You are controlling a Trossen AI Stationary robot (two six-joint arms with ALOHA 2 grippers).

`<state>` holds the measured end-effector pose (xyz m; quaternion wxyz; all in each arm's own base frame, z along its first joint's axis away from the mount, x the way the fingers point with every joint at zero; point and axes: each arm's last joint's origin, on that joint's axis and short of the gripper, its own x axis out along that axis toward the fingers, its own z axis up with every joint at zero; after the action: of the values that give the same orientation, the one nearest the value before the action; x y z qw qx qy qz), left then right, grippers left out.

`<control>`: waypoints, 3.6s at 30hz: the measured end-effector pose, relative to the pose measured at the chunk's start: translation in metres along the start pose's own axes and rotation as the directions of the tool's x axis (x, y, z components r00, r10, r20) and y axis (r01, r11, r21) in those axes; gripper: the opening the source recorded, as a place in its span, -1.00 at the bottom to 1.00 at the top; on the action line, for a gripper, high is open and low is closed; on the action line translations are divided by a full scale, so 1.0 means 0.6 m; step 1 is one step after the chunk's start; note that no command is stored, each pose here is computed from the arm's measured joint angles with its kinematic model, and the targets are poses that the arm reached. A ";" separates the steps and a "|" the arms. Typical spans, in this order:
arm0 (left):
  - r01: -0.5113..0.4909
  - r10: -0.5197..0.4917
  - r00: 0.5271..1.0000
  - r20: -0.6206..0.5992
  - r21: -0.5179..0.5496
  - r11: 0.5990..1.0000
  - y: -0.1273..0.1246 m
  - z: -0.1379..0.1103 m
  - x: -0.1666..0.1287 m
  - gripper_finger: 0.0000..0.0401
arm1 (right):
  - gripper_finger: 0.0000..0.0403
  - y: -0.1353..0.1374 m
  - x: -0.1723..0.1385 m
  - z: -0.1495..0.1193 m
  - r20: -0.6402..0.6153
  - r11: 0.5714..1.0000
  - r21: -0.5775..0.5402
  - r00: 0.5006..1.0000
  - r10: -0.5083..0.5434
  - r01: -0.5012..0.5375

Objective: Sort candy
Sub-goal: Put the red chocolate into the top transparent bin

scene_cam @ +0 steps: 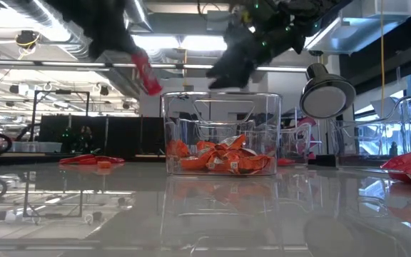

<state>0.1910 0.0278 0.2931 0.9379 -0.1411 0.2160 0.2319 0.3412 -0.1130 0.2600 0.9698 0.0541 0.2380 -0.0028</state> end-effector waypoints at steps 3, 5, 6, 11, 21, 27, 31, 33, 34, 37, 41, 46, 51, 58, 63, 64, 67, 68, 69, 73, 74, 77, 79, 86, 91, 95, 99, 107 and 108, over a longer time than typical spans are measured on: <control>0.087 -0.090 0.994 0.057 0.054 0.995 -0.018 0.007 -0.007 -1.00 | 0.56 0.036 0.010 0.014 0.069 0.995 -0.077 0.995 0.069 -0.063; 0.125 -0.133 0.988 0.084 0.093 0.988 -0.029 0.010 -0.008 -1.00 | 0.56 0.062 0.015 0.023 0.115 0.986 -0.133 0.986 0.118 -0.103; 0.144 -0.154 0.983 0.096 0.105 0.984 -0.034 0.011 -0.008 -1.00 | 0.56 0.074 0.017 0.027 0.135 0.980 -0.162 0.981 0.137 -0.115; 0.199 -0.217 0.968 0.124 0.143 0.970 -0.055 0.013 -0.005 -1.00 | 0.56 0.123 0.022 0.040 0.212 0.963 -0.242 0.962 0.174 -0.121; 0.224 -0.252 0.956 0.150 0.181 0.958 -0.076 0.013 0.014 -1.00 | 0.51 0.158 0.059 0.022 0.212 0.966 -0.248 0.969 0.123 -0.068; 0.224 -0.250 0.957 0.148 0.173 0.959 -0.076 0.012 0.015 -1.00 | 0.05 0.157 0.059 0.023 0.215 0.966 -0.249 0.969 0.123 -0.067; 0.226 -0.251 0.955 0.157 0.162 0.961 -0.076 0.014 0.015 -0.99 | -0.40 0.152 0.059 0.023 0.218 0.969 -0.243 0.971 0.097 -0.042; 0.223 -0.250 0.955 0.157 0.173 0.959 -0.076 0.014 0.015 -0.99 | -0.64 0.151 0.059 0.023 0.218 0.968 -0.248 0.973 0.079 -0.023; 0.219 -0.249 0.956 0.157 0.185 0.958 -0.075 0.014 0.015 -0.99 | -0.76 0.151 0.059 0.023 0.217 0.966 -0.260 0.973 0.073 -0.014; 0.214 -0.249 0.956 0.157 0.211 0.954 -0.075 0.014 0.015 -0.99 | -0.92 0.151 0.059 0.023 0.223 0.958 -0.286 0.972 0.069 -0.002; 0.208 -0.243 0.956 0.161 0.209 0.956 -0.073 0.016 0.016 -0.99 | -0.80 0.151 0.059 0.024 0.227 0.959 -0.285 0.972 0.070 -0.002; 0.193 -0.220 0.961 0.166 0.162 0.968 -0.065 0.019 0.019 -0.80 | -0.87 0.150 0.059 0.024 0.228 0.959 -0.283 0.972 0.061 0.006; 0.163 -0.185 0.968 0.169 0.134 0.977 -0.052 0.023 0.023 -0.36 | -0.93 0.148 0.058 0.023 0.226 0.960 -0.278 0.974 0.026 0.039; 0.093 -0.109 0.986 0.128 0.124 0.988 -0.021 0.020 -0.003 0.04 | -0.86 0.115 0.002 0.040 0.173 0.940 -0.274 0.972 -0.158 0.201; -0.109 0.106 0.992 0.072 0.032 0.994 0.009 0.006 -0.015 0.08 | -0.91 0.062 -0.059 0.052 0.138 0.878 -0.268 0.918 -0.372 0.396; -0.157 0.156 0.986 0.053 0.027 0.987 0.014 0.002 -0.014 0.08 | -0.91 0.048 -0.072 0.053 0.130 0.863 -0.255 0.900 -0.416 0.435; -0.269 0.269 0.963 0.018 -0.002 0.963 0.028 -0.011 -0.011 0.08 | -0.89 -0.002 -0.095 0.044 0.064 0.823 -0.215 0.848 -0.525 0.526; -0.294 0.295 0.956 0.015 -0.016 0.956 0.033 -0.016 -0.008 0.08 | -0.88 -0.018 -0.100 0.038 0.030 0.816 -0.199 0.835 -0.549 0.543; -0.313 0.313 0.950 0.008 -0.022 0.950 0.037 -0.021 -0.004 0.08 | -0.88 -0.034 -0.105 0.031 -0.004 0.812 -0.177 0.825 -0.566 0.556; -0.354 0.353 0.935 -0.020 -0.052 0.934 0.050 -0.036 0.004 0.08 | -0.88 -0.085 -0.106 0.006 -0.095 0.835 -0.094 0.830 -0.549 0.542; -0.363 0.362 0.932 -0.028 -0.061 0.930 0.053 -0.040 0.006 0.08 | -0.88 -0.092 -0.103 0.001 -0.108 0.839 -0.080 0.832 -0.544 0.538; -0.389 0.386 0.921 -0.049 -0.083 0.918 0.062 -0.052 0.013 0.08 | -0.88 -0.114 -0.094 -0.015 -0.152 0.836 -0.055 0.822 -0.548 0.547; -0.404 0.399 0.915 -0.062 -0.102 0.909 0.068 -0.060 0.016 0.08 | -0.87 -0.128 -0.083 -0.028 -0.190 0.830 -0.023 0.813 -0.550 0.557; -0.428 0.421 0.903 -0.083 -0.115 0.896 0.076 -0.072 0.021 0.08 | -0.43 -0.140 -0.065 -0.057 -0.295 0.833 -0.001 0.796 -0.529 0.553; -0.441 0.432 0.898 -0.087 -0.149 0.885 0.082 -0.070 0.022 0.08 | 0.05 -0.131 -0.080 -0.051 -0.327 0.836 0.012 0.792 -0.516 0.549; -0.466 0.455 0.885 -0.103 -0.195 0.863 0.090 -0.071 0.024 0.08 | 0.26 -0.115 -0.095 -0.046 -0.383 0.838 0.079 0.793 -0.474 0.540; -0.516 0.500 0.855 -0.138 -0.337 0.788 0.102 -0.074 0.038 0.08 | 0.33 -0.081 -0.090 -0.037 -0.364 0.905 0.108 0.864 -0.348 0.411; -0.723 0.623 0.685 -0.377 -0.248 0.645 0.137 -0.115 0.076 0.08 | 0.34 -0.017 -0.060 -0.011 -0.249 0.957 0.024 0.929 -0.276 0.290; -0.742 0.635 0.664 -0.396 -0.245 0.623 0.144 -0.117 0.078 0.08 | 0.34 -0.013 -0.058 -0.010 -0.246 0.959 0.007 0.930 -0.274 0.284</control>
<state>0.1616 0.0933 0.1958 0.6883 -0.2585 0.3294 0.5924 0.3075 -0.1206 0.2698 0.9217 0.0404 0.3600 -0.1390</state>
